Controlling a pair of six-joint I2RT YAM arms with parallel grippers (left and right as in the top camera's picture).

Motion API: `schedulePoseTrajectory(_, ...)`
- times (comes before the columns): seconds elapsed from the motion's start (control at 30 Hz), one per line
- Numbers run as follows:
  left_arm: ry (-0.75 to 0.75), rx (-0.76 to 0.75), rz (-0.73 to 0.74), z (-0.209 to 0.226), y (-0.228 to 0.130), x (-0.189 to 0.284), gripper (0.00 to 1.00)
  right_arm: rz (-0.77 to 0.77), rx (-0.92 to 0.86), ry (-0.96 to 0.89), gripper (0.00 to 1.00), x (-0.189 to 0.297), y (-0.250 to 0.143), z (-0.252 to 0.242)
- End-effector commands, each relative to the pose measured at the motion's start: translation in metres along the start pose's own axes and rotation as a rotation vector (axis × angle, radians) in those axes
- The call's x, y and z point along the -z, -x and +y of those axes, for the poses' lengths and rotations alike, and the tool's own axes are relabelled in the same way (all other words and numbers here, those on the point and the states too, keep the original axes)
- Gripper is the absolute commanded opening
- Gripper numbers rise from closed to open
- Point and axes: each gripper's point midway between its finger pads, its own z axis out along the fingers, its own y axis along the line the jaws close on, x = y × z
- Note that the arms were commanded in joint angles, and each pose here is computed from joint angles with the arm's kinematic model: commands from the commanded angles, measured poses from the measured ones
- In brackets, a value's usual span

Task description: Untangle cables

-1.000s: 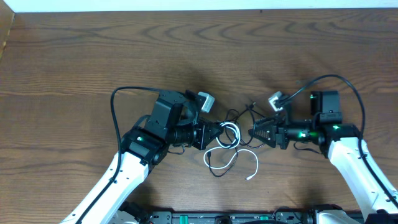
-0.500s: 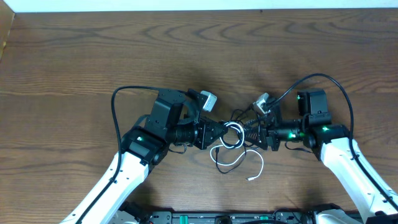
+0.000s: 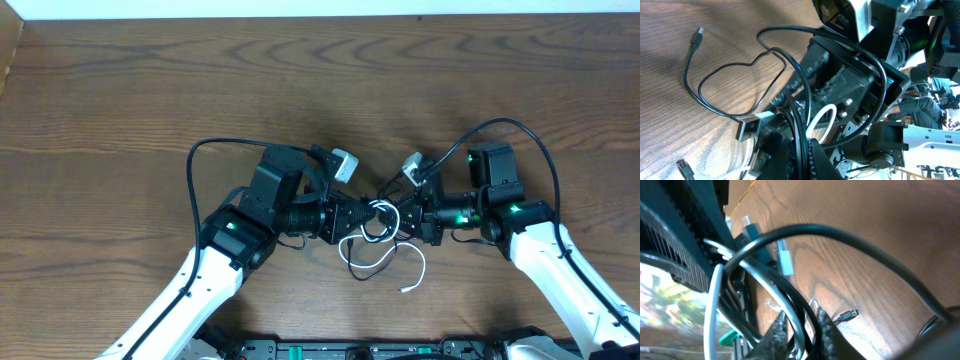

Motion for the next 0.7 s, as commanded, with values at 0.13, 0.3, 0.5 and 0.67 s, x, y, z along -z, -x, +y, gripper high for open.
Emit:
schedulePoseTrajectory(0.13,0.107,-0.004,-0.049,0.019,0.008,0.000,0.08,0.024,-0.027,0.014,0.01,0.000,-0.004,0.007)
schedulePoseTrajectory(0.3,0.280,-0.002,-0.126,0.048,0.021,0.007,0.08,0.052,-0.036,0.057,0.01,0.000,-0.015,0.016)
schedulePoseTrajectory(0.5,0.415,0.027,-0.140,0.074,0.020,0.012,0.08,0.006,0.017,0.221,0.01,0.004,-0.008,0.044)
schedulePoseTrajectory(0.67,0.425,0.038,-0.120,0.078,0.016,0.009,0.08,-0.002,0.023,0.244,0.01,0.005,-0.007,0.048)
